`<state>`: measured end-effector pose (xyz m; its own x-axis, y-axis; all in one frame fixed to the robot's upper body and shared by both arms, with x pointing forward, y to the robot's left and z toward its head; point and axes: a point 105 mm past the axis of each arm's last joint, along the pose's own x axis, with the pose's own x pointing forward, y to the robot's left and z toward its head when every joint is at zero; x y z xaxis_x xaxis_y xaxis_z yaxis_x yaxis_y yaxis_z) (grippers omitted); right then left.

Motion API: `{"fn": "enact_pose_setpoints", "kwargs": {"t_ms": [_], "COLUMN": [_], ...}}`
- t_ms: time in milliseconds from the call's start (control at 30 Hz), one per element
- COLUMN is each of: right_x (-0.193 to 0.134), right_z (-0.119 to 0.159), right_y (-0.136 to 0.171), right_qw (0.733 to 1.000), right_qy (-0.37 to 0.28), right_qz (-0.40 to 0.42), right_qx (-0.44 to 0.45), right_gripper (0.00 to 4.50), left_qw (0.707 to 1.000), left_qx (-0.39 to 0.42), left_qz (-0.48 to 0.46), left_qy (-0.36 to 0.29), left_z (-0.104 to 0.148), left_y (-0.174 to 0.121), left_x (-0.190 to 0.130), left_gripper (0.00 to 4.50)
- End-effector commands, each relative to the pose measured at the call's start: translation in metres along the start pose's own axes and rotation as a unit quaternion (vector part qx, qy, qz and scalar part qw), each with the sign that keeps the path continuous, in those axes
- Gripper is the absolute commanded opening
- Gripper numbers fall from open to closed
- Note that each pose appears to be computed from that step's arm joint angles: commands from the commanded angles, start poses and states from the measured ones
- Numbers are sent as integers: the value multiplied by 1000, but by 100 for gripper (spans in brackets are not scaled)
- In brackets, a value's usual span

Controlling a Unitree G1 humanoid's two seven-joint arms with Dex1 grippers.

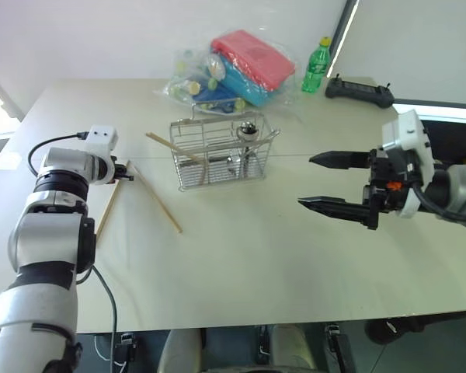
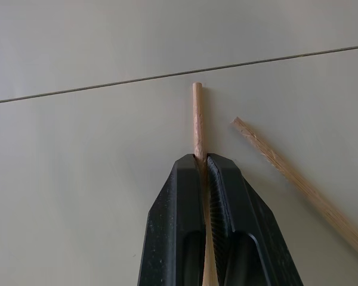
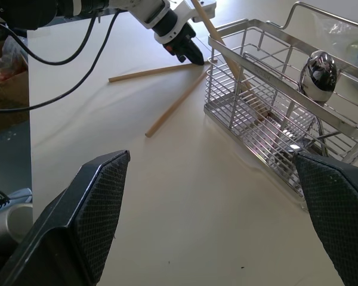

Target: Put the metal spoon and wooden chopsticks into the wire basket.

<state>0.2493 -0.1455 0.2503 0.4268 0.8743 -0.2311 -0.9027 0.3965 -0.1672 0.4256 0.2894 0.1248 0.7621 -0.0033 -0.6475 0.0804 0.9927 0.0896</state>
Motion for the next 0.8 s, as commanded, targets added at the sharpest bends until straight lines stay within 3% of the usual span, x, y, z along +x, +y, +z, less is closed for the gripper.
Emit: {"fn": "enact_pose_setpoints", "kwargs": {"t_ms": [33,133,300,367,433,533,600,733,800], "right_x": [-2,-3,-6,-5,-5,-5,-3,-4,-5], "right_z": [8,4,-1,-2,-4,-4,-5,-7,-6], "right_y": [0,0,2,4,5,6,7,10,10], "right_qw": [1000,1000,1000,1000,1000,999,999,999,998], "right_qy": [-11,-6,1,1,-3,-15,-19,-21,-22], "right_qz": [-5,-5,-4,-5,-11,-23,-28,-36,-40], "right_qx": [-17,-15,-5,1,7,19,23,30,33], "right_gripper": [450,450,450,450,450,450,450,450,450], "left_qw": [1000,999,987,967,933,852,809,773,767], "left_qx": [-6,-12,5,29,-6,-54,-50,28,35], "left_qz": [31,42,64,76,52,-73,-122,-185,-198], "left_qy": [4,-16,-145,-242,-356,-516,-573,-606,-609], "left_z": [-1,8,61,93,128,174,185,190,189], "left_y": [18,25,46,53,55,30,15,-45,-59], "left_x": [-7,-13,-44,-67,-101,-163,-192,-217,-221], "left_gripper": [5,5,5,5,5,5,5,5,5]}}
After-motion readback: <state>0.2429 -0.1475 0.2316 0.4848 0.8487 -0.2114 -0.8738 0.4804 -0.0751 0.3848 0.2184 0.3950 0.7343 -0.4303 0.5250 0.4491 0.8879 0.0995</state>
